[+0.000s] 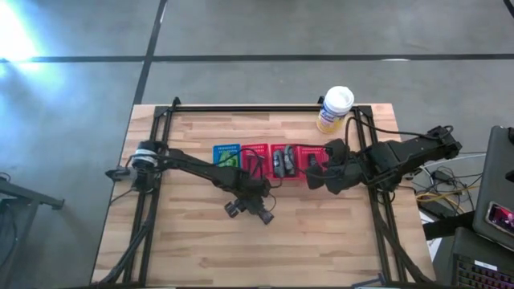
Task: Pick & Place Travel size toiletries
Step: Put the blue shave cream into the right red bin
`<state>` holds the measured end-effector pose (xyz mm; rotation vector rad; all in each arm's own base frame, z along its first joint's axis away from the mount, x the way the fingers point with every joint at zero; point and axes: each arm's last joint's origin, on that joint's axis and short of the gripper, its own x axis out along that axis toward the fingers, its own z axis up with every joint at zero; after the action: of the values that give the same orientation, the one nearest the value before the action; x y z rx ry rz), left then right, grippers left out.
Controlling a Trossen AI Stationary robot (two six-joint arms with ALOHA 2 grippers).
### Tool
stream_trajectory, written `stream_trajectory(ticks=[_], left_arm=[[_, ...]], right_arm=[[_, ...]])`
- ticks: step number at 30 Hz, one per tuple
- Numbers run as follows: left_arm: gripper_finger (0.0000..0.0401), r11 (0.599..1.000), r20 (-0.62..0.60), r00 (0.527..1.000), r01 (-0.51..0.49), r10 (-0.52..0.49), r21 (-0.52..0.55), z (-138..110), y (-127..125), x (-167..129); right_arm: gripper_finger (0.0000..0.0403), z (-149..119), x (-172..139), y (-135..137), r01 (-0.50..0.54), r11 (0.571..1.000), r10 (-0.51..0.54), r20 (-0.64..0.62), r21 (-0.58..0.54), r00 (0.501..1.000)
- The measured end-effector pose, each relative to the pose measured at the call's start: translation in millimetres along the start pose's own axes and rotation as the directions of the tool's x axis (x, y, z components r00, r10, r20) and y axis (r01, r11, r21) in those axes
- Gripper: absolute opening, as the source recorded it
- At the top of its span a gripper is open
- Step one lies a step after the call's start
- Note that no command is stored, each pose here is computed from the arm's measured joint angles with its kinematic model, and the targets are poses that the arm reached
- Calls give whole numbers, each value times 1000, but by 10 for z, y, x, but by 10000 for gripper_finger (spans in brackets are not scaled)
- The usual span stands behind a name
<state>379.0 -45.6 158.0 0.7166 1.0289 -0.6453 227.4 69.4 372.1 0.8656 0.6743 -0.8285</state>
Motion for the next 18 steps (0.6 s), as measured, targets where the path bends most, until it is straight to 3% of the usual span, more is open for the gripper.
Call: stream_trajectory(ticks=[4,12,18], left_arm=[[128,999,2,1000,8,-8,-50,-1,-5,-8],[129,981,3,1000,21,-21,-195,-4,-19,-69],[129,951,68,997,-23,46,-308,30,-22,-419]], right_arm=[[321,-21,29,-44,10,1000,-10,2,28,1000],[309,-150,122,-83,-41,992,44,-17,121,999],[309,-356,142,-78,-144,961,154,-24,235,988]])
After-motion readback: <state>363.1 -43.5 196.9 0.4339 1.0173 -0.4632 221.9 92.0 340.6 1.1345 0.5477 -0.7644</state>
